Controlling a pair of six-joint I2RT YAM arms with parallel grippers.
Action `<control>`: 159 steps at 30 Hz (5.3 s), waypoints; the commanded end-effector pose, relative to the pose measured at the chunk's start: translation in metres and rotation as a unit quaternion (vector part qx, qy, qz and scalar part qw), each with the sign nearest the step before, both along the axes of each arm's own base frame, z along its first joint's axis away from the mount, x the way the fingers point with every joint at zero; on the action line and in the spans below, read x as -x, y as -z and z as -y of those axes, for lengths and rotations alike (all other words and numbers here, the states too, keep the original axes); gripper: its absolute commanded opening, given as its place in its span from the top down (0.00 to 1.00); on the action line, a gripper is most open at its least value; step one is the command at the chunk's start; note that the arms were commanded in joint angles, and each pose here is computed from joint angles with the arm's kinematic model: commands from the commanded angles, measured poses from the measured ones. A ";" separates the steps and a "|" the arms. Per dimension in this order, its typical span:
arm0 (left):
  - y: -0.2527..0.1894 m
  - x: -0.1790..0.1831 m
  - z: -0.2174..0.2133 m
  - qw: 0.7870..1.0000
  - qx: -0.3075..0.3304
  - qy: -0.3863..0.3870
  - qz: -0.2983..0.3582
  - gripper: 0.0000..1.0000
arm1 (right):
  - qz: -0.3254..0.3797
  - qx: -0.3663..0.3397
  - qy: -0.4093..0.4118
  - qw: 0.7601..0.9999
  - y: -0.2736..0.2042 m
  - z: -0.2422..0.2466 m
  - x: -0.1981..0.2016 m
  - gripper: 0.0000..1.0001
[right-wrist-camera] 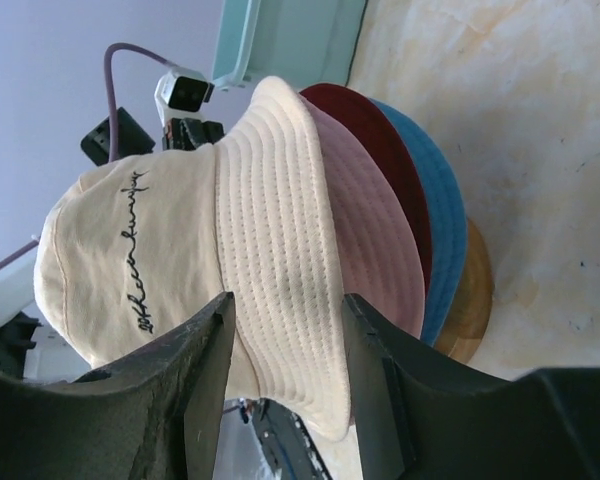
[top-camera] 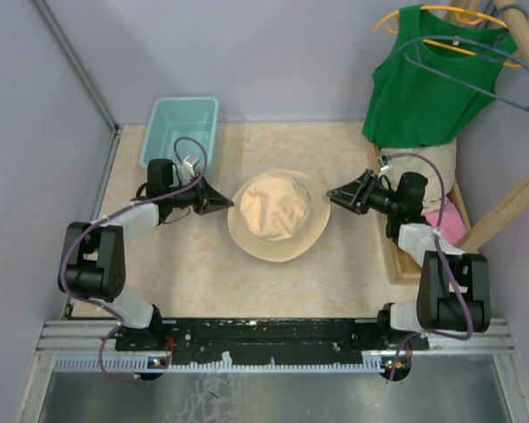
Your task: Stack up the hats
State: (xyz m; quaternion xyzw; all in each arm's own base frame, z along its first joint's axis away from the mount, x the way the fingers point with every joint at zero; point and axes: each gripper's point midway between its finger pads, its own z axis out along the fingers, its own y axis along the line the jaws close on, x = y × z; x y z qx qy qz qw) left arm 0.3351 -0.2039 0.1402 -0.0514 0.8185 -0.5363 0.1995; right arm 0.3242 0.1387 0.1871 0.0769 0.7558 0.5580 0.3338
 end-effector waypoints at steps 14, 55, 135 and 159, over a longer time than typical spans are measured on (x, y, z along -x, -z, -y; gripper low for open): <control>-0.004 -0.012 -0.002 1.000 0.003 -0.003 0.009 1.00 | 0.033 -0.080 -0.053 0.995 -0.018 -0.026 -0.002 0.69; 0.011 -0.027 -0.025 0.998 -0.043 -0.032 0.033 0.92 | -0.068 0.111 0.012 0.991 0.067 -0.011 0.008 0.70; -0.026 -0.038 -0.184 0.864 -0.325 -0.318 0.215 0.01 | 0.034 0.316 -0.002 0.948 0.034 -0.056 0.056 0.01; 0.038 -0.039 -0.198 0.767 -0.384 -0.300 0.417 0.00 | 0.034 0.371 0.066 0.926 0.031 -0.004 0.051 0.01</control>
